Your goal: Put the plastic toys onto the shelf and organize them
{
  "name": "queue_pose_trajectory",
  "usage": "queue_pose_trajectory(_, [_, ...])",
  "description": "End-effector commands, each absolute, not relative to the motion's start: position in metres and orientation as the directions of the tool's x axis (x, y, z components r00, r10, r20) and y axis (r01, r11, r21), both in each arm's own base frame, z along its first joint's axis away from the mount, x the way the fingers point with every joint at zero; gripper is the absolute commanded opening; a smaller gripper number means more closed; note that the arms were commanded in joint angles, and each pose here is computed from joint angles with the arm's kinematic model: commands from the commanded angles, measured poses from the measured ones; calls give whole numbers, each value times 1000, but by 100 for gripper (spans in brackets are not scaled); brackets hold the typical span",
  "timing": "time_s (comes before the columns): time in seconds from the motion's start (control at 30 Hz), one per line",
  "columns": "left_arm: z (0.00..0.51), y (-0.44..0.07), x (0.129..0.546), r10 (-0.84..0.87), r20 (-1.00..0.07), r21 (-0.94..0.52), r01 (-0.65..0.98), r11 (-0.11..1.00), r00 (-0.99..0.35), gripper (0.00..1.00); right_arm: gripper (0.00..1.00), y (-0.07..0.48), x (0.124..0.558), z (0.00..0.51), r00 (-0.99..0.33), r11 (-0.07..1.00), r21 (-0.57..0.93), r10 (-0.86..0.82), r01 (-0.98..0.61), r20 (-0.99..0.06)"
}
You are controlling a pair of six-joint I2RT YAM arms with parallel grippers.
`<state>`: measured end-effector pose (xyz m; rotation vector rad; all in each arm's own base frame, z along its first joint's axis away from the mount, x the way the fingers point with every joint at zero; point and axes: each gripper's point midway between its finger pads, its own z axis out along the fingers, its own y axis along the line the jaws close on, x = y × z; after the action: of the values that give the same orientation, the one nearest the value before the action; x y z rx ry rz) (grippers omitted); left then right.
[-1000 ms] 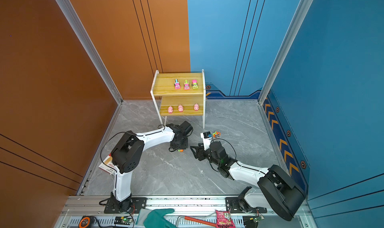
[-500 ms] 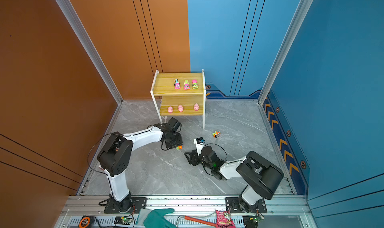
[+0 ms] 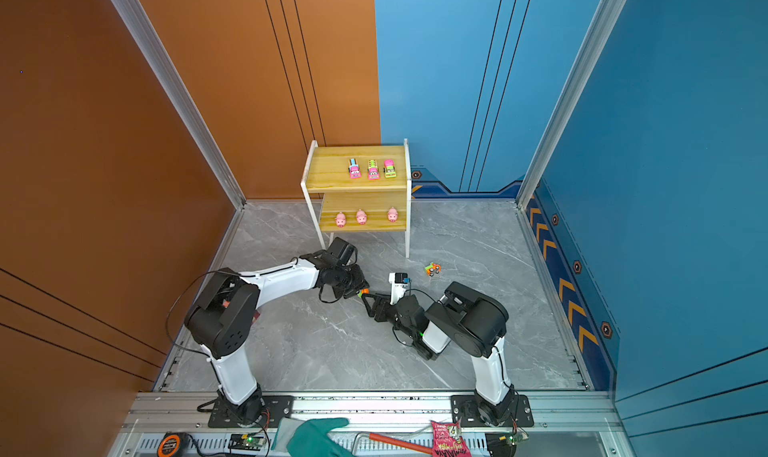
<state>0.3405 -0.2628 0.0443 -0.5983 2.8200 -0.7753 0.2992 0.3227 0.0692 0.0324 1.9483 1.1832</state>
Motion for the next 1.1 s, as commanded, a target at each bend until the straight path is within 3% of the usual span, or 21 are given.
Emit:
queue_pose_trajectory(0.0, [55, -263, 343, -448, -26, -571, -355, 740, -893, 33, 62, 326, 311, 85, -612, 514, 779, 500, -359, -612])
queue_pose_trajectory(0.5, [64, -270, 348, -492, 9, -636, -385, 669, -871, 33, 58, 338, 326, 57, -645, 508, 810, 520, -293, -559])
queue_pose_trajectory(0.9, [70, -274, 344, -499, 32, -668, -390, 634, -866, 34, 33, 331, 347, 60, -593, 538, 787, 540, -302, -597])
queue_pose_trajectory(1.07, [75, -274, 346, -499, 19, -678, -378, 630, -866, 39, 23, 336, 345, 66, -589, 543, 762, 504, -353, -632])
